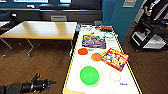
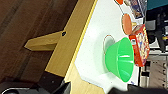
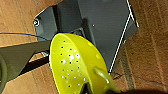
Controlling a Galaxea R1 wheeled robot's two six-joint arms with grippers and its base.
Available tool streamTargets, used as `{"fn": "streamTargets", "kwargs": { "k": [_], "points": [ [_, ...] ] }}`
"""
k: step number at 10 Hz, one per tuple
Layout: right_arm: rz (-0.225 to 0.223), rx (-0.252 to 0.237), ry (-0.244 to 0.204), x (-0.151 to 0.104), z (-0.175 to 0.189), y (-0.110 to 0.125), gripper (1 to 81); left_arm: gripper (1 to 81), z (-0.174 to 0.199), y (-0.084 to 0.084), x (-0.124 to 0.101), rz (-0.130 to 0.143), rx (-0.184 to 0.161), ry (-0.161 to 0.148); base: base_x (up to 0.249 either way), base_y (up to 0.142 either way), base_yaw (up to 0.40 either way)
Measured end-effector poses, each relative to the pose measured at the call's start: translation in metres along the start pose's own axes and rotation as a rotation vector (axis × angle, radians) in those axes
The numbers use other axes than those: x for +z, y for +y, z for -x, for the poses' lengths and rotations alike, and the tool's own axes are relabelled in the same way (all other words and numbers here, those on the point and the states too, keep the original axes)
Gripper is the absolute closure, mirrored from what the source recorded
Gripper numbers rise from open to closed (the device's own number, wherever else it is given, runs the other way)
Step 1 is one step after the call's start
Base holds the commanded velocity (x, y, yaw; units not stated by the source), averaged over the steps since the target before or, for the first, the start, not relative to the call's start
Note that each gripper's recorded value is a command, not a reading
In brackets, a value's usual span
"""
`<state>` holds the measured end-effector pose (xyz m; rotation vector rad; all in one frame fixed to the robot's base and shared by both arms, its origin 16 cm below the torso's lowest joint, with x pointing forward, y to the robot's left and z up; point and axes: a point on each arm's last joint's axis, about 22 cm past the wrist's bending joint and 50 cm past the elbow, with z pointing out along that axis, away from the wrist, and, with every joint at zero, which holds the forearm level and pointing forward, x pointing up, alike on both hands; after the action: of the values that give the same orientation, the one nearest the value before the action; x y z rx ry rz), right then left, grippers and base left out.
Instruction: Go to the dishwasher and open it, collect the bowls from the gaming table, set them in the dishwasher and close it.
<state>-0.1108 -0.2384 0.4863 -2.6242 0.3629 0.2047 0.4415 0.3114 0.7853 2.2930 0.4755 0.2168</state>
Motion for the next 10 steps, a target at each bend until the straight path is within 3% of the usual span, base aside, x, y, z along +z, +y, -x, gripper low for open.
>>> {"fn": "streamTargets", "kwargs": {
  "k": [3,5,7,8,10],
  "points": [
    [0.011,-0.004,-0.002,0.001,-0.002,0.004,81.1,1.0,-0.006,0.03,0.047,0.034,0.04,-0.068,0.0,0.0,0.0],
    [0.003,-0.007,0.002,0.005,-0.007,-0.002,81.1,1.0,-0.017,0.041,0.063,0.029,0.085,-0.079,0.0,0.0,0.0],
    [0.004,-0.011,0.001,0.006,-0.01,-0.002,81.1,1.0,-0.029,0.069,0.08,0.038,0.137,-0.102,0.0,0.0,0.0],
    [0.005,-0.011,-0.002,0.006,-0.009,-0.002,81.1,1.0,-0.038,0.071,0.085,0.023,0.127,-0.106,0.0,0.0,0.0],
    [0.006,-0.012,-0.005,0.006,-0.009,-0.002,81.1,1.0,-0.066,0.046,0.087,-0.058,0.083,-0.084,0.0,0.0,0.0]
  ]
}}
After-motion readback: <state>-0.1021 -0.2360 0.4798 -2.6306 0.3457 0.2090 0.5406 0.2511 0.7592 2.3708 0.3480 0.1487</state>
